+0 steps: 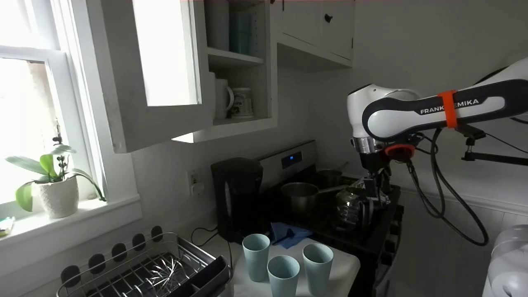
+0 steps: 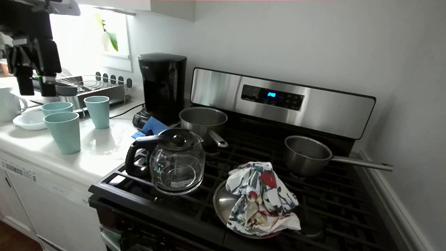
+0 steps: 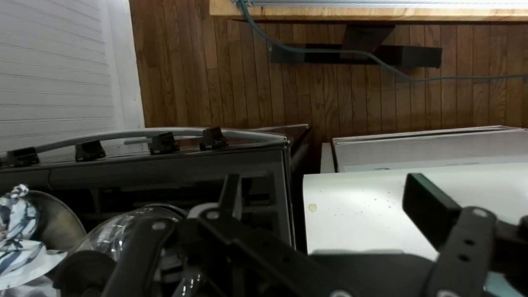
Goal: Stack all the blue cups on the kitchen counter together, pick up the blue stacked cups and place them upside down on the bottom shelf of the open cabinet
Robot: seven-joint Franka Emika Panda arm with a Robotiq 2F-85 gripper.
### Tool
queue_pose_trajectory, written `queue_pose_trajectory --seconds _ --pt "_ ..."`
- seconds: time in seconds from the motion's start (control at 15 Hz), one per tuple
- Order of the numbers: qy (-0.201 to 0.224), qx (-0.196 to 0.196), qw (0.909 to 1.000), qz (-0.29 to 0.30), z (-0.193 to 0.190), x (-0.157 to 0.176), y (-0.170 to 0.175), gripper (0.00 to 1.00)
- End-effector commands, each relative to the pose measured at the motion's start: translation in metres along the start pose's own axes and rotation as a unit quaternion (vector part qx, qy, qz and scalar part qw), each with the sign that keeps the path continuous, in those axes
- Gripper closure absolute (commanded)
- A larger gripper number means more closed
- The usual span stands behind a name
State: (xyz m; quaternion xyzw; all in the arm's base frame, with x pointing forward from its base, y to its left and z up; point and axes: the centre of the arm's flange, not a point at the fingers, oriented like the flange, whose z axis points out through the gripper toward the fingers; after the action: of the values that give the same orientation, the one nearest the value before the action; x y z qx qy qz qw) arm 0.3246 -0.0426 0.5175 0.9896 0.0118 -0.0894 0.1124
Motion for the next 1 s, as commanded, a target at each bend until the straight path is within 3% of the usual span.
queue_pose_trajectory --seconds 0.0,0.13,0.4,0.6,0.93 --pt "0.030 0.054 0.9979 -0.018 0.014 0.027 -0.024 0.00" --pt "0.035 0.082 0.9957 -0.024 0.022 0.042 -0.044 0.00" --pt "0.029 0.102 0.9930 -0.052 0.040 0.069 -0.083 0.00" --pt "0.060 0.116 0.9872 -0.092 0.053 0.090 -0.107 0.00" --pt "0.097 0.097 0.9798 -0.146 0.082 0.115 -0.140 0.00"
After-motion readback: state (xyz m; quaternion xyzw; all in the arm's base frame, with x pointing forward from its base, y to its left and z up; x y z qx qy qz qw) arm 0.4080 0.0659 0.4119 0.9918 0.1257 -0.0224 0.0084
